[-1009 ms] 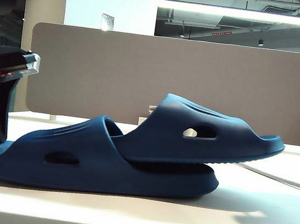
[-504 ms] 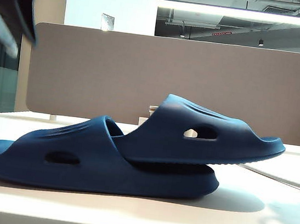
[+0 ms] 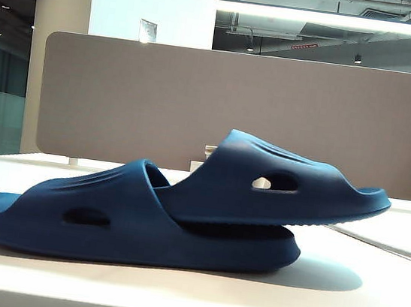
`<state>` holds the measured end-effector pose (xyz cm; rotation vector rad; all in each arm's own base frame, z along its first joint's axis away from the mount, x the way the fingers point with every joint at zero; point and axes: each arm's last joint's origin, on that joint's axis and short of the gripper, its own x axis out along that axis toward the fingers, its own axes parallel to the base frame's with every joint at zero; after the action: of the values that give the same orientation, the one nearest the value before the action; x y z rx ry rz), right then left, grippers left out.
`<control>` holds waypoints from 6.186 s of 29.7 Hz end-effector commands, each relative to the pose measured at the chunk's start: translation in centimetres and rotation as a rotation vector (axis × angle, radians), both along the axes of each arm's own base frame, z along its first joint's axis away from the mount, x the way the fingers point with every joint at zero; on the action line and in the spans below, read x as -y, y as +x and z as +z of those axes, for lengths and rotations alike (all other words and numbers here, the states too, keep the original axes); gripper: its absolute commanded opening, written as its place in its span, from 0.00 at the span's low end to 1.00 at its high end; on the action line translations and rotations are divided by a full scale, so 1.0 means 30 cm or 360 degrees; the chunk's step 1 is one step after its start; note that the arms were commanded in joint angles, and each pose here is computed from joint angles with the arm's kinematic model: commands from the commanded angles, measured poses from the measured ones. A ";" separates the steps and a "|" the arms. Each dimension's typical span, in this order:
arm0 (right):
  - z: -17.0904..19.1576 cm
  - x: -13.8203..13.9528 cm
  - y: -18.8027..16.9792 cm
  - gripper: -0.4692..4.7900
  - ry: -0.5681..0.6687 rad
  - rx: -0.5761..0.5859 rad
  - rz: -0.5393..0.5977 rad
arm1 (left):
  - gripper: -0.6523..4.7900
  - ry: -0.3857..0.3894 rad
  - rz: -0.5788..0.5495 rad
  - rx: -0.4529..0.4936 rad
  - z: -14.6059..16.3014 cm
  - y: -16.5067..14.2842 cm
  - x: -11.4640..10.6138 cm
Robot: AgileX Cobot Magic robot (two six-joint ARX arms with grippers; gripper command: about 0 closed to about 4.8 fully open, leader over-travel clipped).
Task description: Interlock the pair of blue slippers on the table with their fronts facing up.
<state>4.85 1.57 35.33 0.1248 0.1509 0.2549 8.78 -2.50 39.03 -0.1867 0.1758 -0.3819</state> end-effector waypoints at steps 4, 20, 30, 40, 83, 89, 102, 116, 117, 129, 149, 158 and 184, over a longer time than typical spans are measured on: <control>-0.066 0.013 -0.033 0.35 0.0011 0.0031 -0.0005 | 0.45 0.0013 0.0000 0.0115 0.005 -0.104 -0.024; -0.195 0.013 -0.051 0.34 0.0058 0.0128 0.0112 | 0.38 -0.0028 0.0023 0.0248 -0.151 -0.209 -0.049; -0.233 -0.002 -0.021 0.34 0.0061 0.0118 0.0150 | 0.38 -0.0039 0.0021 0.0299 -0.268 -0.218 -0.051; -0.293 -0.014 0.009 0.35 0.0031 0.0029 0.0149 | 0.38 -0.0038 0.0033 0.0189 -0.379 -0.173 -0.041; -0.550 -0.068 0.144 0.08 0.0114 0.0260 0.0158 | 0.11 -0.0004 0.0039 0.0468 -0.625 -0.004 -0.003; -0.597 -0.074 0.152 0.08 0.0107 0.0233 0.0195 | 0.11 0.0004 0.0074 0.0426 -0.657 0.006 -0.003; -0.678 -0.064 0.155 0.08 -0.0146 -0.0006 0.0053 | 0.11 0.0019 0.0099 0.0285 -0.739 0.023 -0.001; -0.699 -0.061 0.151 0.08 -0.0191 -0.0108 0.0031 | 0.11 0.0233 0.0094 0.0056 -0.797 0.020 -0.003; -0.701 -0.061 0.150 0.08 -0.0196 -0.0117 0.0032 | 0.11 0.0248 0.0091 0.0063 -0.797 0.020 -0.003; -0.699 -0.071 0.148 0.09 -0.0169 -0.0106 0.0205 | 0.11 0.0235 -0.0084 0.0129 -0.787 0.017 0.007; -0.689 -0.068 0.143 0.09 -0.0150 -0.0048 0.0198 | 0.11 0.0252 0.0079 0.0079 -0.795 0.020 -0.002; -0.679 -0.018 0.152 0.09 -0.0131 -0.0001 -0.0055 | 0.11 0.0249 0.0106 0.0077 -0.794 0.022 -0.011; -0.679 0.044 0.160 0.09 -0.0131 -0.0013 -0.0363 | 0.11 0.0257 0.0540 0.0059 -0.792 0.028 -0.098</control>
<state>9.62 0.25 14.84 0.0623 0.1696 0.0204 9.61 0.46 15.16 -0.0520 0.1405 -0.0282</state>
